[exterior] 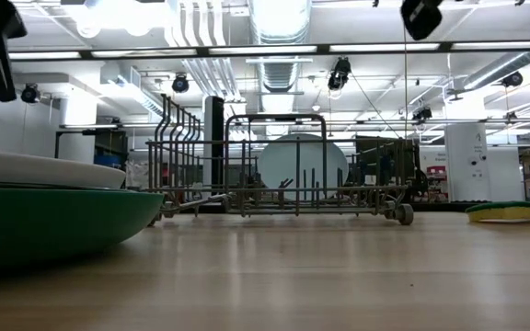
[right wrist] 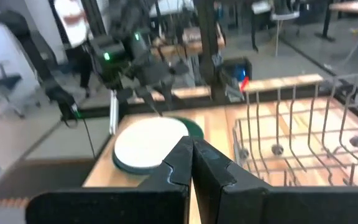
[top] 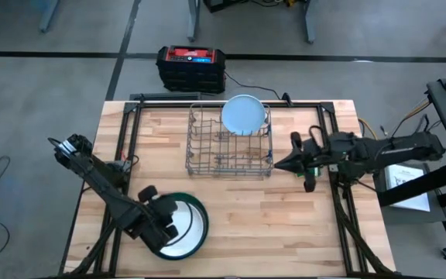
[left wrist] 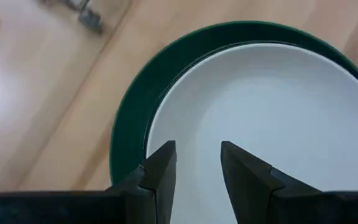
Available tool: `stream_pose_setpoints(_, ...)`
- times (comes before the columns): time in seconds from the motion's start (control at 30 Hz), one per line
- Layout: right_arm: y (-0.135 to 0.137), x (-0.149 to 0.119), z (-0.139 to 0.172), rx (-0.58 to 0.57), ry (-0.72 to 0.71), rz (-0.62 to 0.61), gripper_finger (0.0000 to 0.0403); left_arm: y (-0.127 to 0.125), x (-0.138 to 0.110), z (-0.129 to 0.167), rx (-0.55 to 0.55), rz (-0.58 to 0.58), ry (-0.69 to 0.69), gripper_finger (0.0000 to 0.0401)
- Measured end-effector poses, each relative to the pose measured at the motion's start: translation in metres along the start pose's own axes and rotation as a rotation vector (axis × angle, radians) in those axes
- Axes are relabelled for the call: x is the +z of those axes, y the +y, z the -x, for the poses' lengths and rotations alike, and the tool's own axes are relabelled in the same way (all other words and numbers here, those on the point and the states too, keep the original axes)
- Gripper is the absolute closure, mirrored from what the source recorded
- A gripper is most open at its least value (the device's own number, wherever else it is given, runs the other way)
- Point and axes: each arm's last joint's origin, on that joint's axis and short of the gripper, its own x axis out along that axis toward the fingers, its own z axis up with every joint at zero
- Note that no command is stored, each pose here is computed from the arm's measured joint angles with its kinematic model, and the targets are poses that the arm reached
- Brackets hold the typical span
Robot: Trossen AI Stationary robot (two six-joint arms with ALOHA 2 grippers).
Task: Sort dishes
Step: Put the white plate in the dishwasher rack
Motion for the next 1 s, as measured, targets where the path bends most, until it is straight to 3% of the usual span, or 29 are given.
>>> stream_pose_setpoints(0.13, -0.001, 0.002, -0.021, -0.011, 0.064, 0.001, 0.0403, 0.005, -0.005, -0.004, 0.039, 0.035, 0.032, 0.0285)
stream_pose_setpoints(0.3, -0.002, 0.001, -0.051, -0.023, 0.136, -0.024, 0.0403, 0.006, -0.021, -0.010, 0.042, -0.108, 0.046, 0.0285)
stream_pose_setpoints(0.43, 0.000, -0.006, -0.077, -0.021, 0.211, -0.049, 0.0403, 0.005, -0.032, -0.007, 0.033, -0.115, 0.043, 0.0285)
stream_pose_setpoints(0.63, 0.019, 0.001, -0.108, 0.024, 0.235, -0.122, 0.0403, 0.001, -0.053, 0.006, -0.004, -0.110, 0.036, 0.0285)
stream_pose_setpoints(1.0, 0.053, -0.002, -0.175, -0.014, 0.400, -0.282, 0.0403, 0.002, -0.086, 0.018, -0.046, -0.100, -0.016, 0.0285)
